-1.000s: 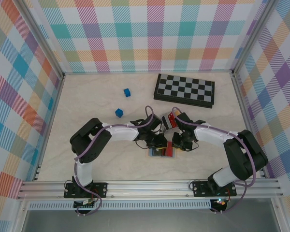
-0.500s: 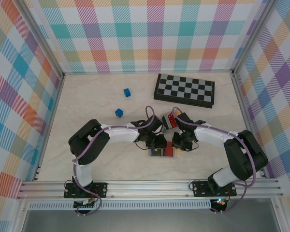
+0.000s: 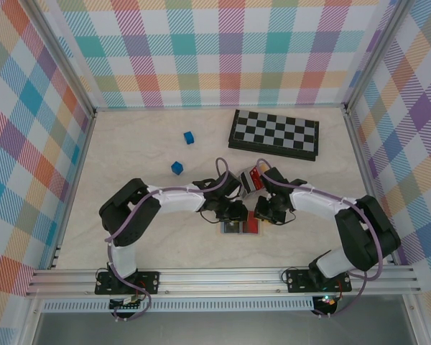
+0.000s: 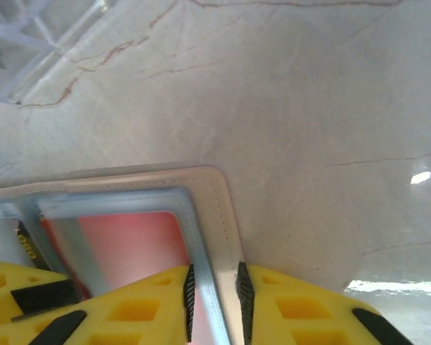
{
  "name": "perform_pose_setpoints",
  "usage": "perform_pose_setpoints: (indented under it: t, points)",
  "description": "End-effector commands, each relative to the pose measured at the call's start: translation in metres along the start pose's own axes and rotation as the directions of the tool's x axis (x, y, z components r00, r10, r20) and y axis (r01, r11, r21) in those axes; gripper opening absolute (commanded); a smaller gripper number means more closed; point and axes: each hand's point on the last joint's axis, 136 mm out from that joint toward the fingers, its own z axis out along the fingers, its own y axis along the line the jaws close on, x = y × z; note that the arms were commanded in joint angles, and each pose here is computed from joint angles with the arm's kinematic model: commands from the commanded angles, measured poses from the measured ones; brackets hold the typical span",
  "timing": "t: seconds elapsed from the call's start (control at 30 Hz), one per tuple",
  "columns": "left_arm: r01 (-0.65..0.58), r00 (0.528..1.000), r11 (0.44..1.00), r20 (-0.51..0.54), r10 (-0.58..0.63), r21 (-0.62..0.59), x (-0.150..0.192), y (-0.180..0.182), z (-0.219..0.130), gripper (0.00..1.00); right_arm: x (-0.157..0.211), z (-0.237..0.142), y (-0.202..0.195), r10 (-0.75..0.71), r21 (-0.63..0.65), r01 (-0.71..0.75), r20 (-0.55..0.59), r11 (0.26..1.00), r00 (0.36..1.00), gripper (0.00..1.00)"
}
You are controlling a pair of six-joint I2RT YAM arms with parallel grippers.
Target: Put the credit cards into the card holder
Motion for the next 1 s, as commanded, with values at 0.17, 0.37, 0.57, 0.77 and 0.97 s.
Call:
perform_pose_setpoints:
  t: [0.17,0.37,0.57,0.77,0.97]
  points:
    - [-0.039,0.996,0.999,0.080,0.037,0.024,-0.009,-0.015,-0.037,0.38,-0.024,-0.056,0.015,-0.071,-0.032,0.077,0.143,0.997,0.987,0.34]
    - [0.079,0.969,0.997,0.235,-0.080,0.016,-0.058,0.005,-0.068,0.42,-0.070,-0.099,0.013,-0.157,0.056,0.148,0.283,0.987,0.946,0.38]
    - [0.220,0.925,0.971,0.298,-0.237,0.090,-0.115,0.020,-0.077,0.48,-0.111,-0.107,0.012,-0.276,0.203,0.224,0.286,0.953,0.918,0.42]
    - [0.259,0.923,0.961,0.268,-0.276,0.100,-0.140,0.017,-0.056,0.50,-0.140,-0.104,0.020,-0.336,0.282,0.261,0.266,0.923,0.904,0.50]
    - [0.289,0.919,0.943,0.229,-0.321,0.164,-0.152,0.011,-0.035,0.52,-0.152,-0.097,0.029,-0.348,0.275,0.279,0.247,0.920,0.904,0.51]
